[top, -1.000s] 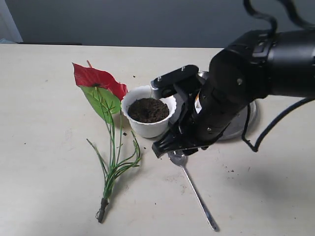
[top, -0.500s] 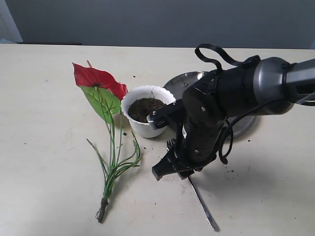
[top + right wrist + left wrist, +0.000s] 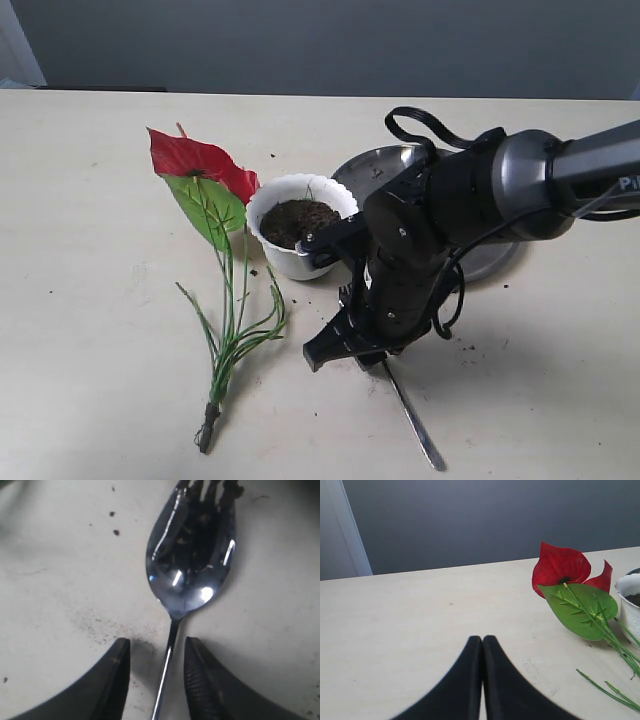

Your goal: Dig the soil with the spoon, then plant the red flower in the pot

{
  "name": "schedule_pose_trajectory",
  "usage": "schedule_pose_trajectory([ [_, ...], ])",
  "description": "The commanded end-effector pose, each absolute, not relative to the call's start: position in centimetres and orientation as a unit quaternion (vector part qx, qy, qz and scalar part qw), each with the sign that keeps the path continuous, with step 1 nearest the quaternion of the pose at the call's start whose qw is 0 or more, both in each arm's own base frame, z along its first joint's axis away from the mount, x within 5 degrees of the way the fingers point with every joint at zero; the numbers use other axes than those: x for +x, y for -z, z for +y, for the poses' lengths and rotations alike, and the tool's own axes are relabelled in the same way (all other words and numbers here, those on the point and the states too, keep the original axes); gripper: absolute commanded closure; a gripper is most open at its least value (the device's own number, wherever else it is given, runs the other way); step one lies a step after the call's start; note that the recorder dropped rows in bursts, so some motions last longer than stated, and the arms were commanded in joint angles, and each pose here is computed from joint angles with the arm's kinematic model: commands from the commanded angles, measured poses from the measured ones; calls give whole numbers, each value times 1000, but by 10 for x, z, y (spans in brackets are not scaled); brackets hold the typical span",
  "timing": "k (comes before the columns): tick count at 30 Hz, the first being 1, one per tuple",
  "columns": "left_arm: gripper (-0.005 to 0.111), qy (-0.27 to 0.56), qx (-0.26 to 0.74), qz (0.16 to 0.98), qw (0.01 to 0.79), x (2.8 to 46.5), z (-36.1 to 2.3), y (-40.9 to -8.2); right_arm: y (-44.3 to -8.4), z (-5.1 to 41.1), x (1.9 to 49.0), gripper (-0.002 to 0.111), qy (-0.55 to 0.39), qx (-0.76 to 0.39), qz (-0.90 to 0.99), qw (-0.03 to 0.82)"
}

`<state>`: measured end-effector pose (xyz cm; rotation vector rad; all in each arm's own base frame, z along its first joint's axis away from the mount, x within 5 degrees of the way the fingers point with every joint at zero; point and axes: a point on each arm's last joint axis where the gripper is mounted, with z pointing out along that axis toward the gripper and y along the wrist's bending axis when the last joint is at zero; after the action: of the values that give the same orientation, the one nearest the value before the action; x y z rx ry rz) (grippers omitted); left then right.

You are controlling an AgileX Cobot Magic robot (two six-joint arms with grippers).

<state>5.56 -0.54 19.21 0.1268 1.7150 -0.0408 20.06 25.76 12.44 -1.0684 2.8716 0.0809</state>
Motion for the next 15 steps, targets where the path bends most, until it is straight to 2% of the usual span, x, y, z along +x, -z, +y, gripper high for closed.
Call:
schedule_pose_trajectory([
  [1,106,18,57,754,654,55,-5,-192,-124,258,200,73,-27,-350,935,40],
  [15,106,18,57,754,654,55,-5,-192,-124,258,201,73,-28,-350,935,42],
])
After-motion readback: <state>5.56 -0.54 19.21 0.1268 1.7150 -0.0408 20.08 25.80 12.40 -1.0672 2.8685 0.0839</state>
